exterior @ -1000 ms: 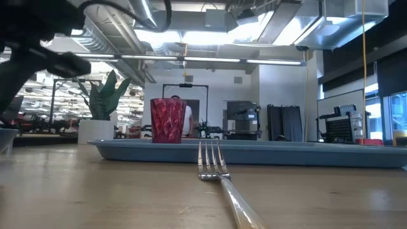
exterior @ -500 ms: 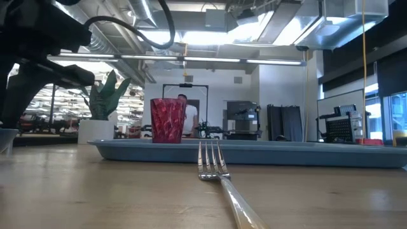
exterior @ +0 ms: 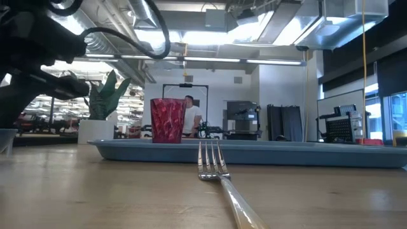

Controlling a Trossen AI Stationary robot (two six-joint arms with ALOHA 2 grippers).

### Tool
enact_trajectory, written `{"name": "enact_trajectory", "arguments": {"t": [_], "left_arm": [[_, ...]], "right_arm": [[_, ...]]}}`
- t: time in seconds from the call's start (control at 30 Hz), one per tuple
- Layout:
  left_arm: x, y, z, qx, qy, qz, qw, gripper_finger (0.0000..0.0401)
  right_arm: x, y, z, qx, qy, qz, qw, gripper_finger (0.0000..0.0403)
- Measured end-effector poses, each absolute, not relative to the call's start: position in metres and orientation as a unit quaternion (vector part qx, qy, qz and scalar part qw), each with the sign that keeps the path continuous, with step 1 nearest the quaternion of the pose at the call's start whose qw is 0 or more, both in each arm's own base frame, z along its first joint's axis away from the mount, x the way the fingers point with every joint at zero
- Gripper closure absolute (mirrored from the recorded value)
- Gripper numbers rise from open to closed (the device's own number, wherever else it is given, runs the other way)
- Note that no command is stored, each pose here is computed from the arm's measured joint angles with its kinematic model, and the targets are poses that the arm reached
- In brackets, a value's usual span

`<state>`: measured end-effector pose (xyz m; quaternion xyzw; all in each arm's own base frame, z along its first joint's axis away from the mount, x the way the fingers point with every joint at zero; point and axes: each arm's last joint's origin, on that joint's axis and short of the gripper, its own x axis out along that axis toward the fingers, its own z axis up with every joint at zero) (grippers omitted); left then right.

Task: Pick and place plate/cup/fork/spoon on tray
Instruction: Put the gray plate at the center of the light blue tray

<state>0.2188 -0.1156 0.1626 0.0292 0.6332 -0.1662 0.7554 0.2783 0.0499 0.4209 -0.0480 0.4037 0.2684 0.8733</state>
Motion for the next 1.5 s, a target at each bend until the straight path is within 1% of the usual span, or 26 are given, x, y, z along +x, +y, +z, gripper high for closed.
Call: {"name": "enact_trajectory", "arguments": {"t": [0.37,0.53,0.67,0.8,0.87,1.0,1.1,1.2,1.3,1.4,1.5], "left_arm": [[0.215,-0.113,0.151,0.029,0.627,-0.162,0.761,0.0356],[0.217,-0.111,0.152,0.002,0.631,-0.164,0.758,0.0391],[0.226,-0.106,0.16,-0.037,0.632,-0.148,0.76,0.0396],[0.238,-0.097,0.184,-0.044,0.629,-0.128,0.766,0.0397],[0.244,-0.092,0.199,-0.045,0.627,-0.132,0.767,0.0398],[0.256,-0.078,0.238,-0.063,0.606,-0.138,0.781,0.0399],[0.263,-0.065,0.262,-0.08,0.602,-0.118,0.785,0.0399],[0.273,-0.051,0.284,-0.102,0.579,-0.098,0.803,0.0399],[0.28,-0.034,0.303,-0.131,0.551,-0.056,0.822,0.0399],[0.289,-0.017,0.32,-0.161,0.515,0.02,0.842,0.04],[0.3,-0.002,0.329,-0.191,0.488,0.085,0.848,0.04]], "right_arm": [[0.278,0.05,0.421,-0.048,0.404,0.268,0.873,0.04],[0.278,0.05,0.421,-0.037,0.407,0.263,0.874,0.04],[0.278,0.05,0.421,-0.034,0.408,0.262,0.874,0.04],[0.278,0.05,0.421,-0.034,0.408,0.262,0.874,0.04],[0.278,0.05,0.421,-0.035,0.408,0.262,0.874,0.04],[0.278,0.05,0.421,-0.037,0.408,0.263,0.874,0.04],[0.276,0.05,0.422,-0.044,0.407,0.266,0.873,0.04],[0.272,0.049,0.423,-0.046,0.41,0.268,0.871,0.04],[0.267,0.048,0.425,-0.046,0.412,0.268,0.87,0.04],[0.259,0.047,0.429,-0.048,0.411,0.265,0.871,0.04],[0.251,0.048,0.433,-0.068,0.411,0.244,0.876,0.04]]}}
